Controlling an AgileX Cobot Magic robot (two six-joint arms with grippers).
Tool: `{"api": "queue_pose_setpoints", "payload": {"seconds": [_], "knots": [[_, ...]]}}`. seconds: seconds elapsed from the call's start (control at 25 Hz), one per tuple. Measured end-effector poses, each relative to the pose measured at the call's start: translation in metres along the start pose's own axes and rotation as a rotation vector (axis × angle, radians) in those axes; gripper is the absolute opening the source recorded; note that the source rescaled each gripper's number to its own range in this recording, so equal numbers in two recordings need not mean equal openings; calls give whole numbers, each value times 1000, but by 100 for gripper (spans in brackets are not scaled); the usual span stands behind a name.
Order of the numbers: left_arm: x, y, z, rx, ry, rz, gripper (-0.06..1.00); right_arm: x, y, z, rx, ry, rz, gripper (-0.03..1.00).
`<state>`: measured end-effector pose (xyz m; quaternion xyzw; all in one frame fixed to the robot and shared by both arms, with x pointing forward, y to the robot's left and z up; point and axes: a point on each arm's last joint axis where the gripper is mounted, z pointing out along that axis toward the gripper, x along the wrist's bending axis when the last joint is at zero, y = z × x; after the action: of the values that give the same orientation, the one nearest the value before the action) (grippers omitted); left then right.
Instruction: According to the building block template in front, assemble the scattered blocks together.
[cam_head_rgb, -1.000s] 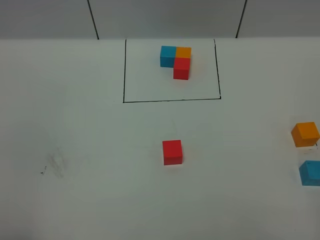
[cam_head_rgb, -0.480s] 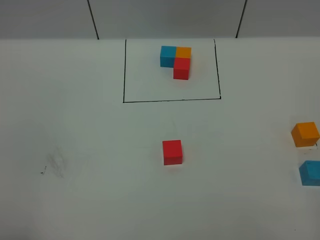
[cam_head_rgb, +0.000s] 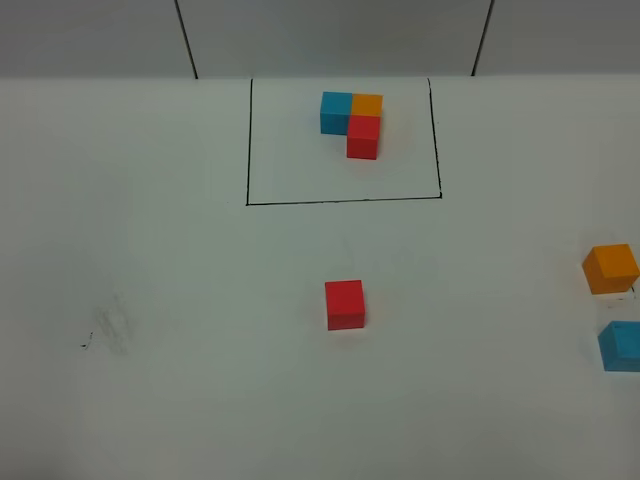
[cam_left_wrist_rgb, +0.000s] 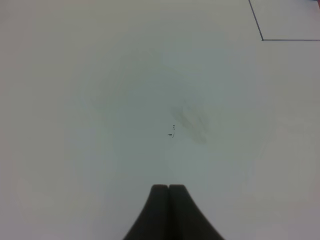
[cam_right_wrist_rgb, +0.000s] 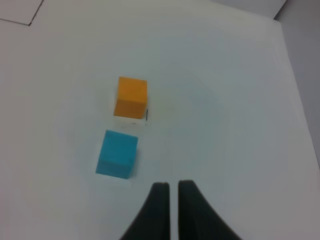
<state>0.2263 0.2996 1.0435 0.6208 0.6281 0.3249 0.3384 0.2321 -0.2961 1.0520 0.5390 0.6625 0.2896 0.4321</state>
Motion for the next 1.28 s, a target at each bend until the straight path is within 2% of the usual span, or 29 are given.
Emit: {"api": "queue_pose_setpoints", "payload": {"seconds": [0.96,1.04,1.12,1.2,1.28], "knots": [[0,0,0,-1,0,0,0,0,0,0,0,-2,8,3],[0,0,0,-1,0,0,0,0,0,0,0,-2,10,9],[0,0,0,-1,0,0,0,0,0,0,1,-2,9,19],[0,0,0,-1,0,0,0,0,0,0,1,-2,9,35],[0,0,0,-1,0,0,0,0,0,0,1,-2,9,56]]}}
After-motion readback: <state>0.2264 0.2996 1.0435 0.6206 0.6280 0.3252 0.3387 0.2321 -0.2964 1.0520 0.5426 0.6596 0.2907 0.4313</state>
